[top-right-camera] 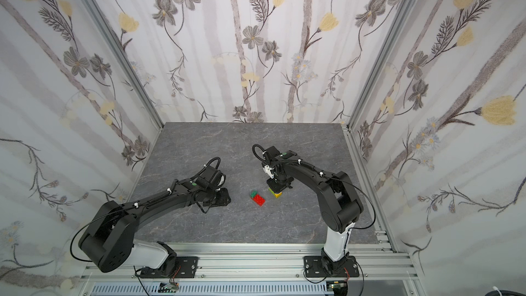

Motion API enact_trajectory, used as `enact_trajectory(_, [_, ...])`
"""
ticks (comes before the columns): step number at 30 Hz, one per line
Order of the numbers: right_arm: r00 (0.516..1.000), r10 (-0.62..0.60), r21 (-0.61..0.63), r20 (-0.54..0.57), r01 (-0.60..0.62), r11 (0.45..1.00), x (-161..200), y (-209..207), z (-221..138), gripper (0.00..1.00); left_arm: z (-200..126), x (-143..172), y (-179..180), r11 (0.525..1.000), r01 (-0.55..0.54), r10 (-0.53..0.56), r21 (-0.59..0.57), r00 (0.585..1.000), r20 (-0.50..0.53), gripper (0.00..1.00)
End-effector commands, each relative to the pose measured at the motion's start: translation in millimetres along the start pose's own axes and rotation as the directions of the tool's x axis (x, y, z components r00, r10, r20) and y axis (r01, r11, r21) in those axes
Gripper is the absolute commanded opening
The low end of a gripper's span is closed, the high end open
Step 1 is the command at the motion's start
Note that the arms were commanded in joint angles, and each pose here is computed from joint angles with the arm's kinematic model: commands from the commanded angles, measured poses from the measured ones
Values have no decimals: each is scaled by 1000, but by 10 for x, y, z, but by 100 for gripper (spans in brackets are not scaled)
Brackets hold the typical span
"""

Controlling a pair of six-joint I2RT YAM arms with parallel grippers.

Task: Assemble the number 5 with lego
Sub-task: Assemble the lego brick with the lego brick.

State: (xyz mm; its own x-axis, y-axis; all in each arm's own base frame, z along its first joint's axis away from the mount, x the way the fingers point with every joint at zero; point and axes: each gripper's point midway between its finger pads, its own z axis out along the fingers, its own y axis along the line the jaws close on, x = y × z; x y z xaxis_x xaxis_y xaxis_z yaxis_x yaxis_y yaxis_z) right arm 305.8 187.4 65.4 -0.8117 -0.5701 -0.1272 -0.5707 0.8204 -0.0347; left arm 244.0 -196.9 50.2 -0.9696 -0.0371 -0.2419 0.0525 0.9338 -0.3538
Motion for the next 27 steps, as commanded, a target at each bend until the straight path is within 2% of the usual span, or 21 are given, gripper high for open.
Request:
enact_trajectory(1, [1000,15,-14,-4,-15,1000,22,27,-11,16,4,-41,-28,1000,2,-2,8,1000,10,41])
enact_trajectory(11, [999,21,-18,-32,-22,1000,109,40,94,16,14,-17,-4,1000,5,-5,2,1000,6,41])
enact_trajectory(27, [999,38,-31,-3,-38,999,30,66,156,15,21,17,26,1000,19,-19,1,1000,7,40])
